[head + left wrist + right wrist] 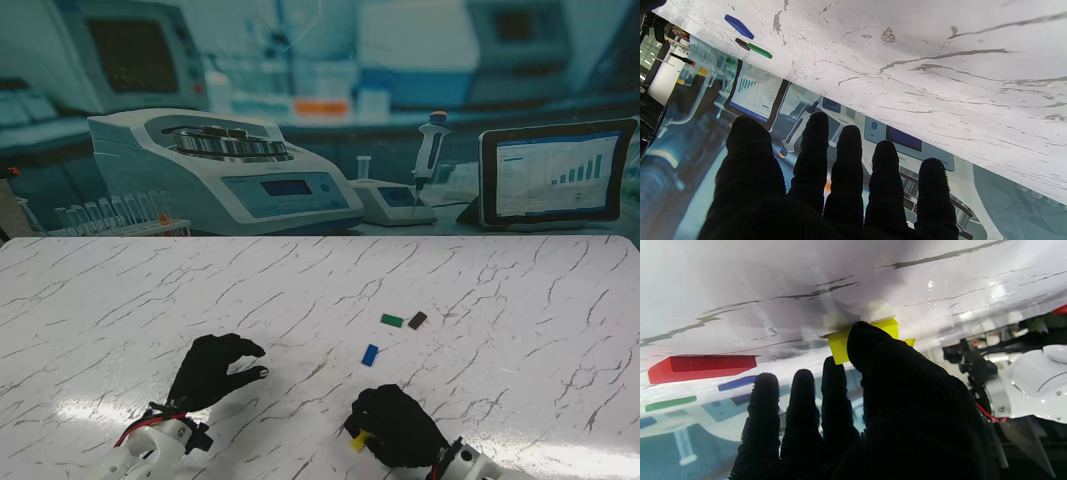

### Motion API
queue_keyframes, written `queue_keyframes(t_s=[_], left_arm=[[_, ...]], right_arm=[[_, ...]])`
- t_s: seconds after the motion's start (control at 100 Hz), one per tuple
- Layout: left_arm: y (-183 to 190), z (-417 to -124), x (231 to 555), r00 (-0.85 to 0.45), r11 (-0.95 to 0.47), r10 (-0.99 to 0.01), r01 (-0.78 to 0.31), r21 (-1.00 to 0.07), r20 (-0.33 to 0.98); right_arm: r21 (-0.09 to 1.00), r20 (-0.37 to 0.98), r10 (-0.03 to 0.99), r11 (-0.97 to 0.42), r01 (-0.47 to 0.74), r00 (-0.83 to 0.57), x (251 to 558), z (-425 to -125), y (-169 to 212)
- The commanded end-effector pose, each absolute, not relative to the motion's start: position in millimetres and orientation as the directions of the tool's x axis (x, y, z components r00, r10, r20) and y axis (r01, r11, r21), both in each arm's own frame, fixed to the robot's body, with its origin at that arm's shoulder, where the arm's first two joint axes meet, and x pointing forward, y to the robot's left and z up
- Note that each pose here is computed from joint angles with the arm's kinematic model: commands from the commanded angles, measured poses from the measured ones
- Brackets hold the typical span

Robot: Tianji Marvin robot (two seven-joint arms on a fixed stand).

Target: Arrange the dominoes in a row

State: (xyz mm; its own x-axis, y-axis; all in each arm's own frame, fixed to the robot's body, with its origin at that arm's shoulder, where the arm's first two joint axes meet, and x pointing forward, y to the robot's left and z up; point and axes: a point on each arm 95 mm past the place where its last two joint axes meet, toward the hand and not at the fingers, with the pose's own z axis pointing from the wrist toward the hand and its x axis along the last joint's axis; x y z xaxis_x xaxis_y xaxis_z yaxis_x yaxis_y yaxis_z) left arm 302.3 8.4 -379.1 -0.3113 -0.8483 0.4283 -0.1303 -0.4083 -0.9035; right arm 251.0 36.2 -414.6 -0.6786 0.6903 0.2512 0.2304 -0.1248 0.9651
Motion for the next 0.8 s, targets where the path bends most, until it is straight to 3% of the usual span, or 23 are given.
queue_keyframes(t_s=[0.0,0.79], left_arm=[[4.3,-381.2,299.4,-0.327,-0.42,-0.834,-0.147,-0.895,0.445],[4.1,-381.2,300.0,-0.324,-0.409,-0.839,-0.152,-0.9,0.437]], right_arm=[[0.962,0.258,0.693,-0.121,0.245,-0.673,245.7,-421.6,37.2],[0.974,0.228,0.693,-0.152,0.171,-0.684,244.7,-414.2,34.4]])
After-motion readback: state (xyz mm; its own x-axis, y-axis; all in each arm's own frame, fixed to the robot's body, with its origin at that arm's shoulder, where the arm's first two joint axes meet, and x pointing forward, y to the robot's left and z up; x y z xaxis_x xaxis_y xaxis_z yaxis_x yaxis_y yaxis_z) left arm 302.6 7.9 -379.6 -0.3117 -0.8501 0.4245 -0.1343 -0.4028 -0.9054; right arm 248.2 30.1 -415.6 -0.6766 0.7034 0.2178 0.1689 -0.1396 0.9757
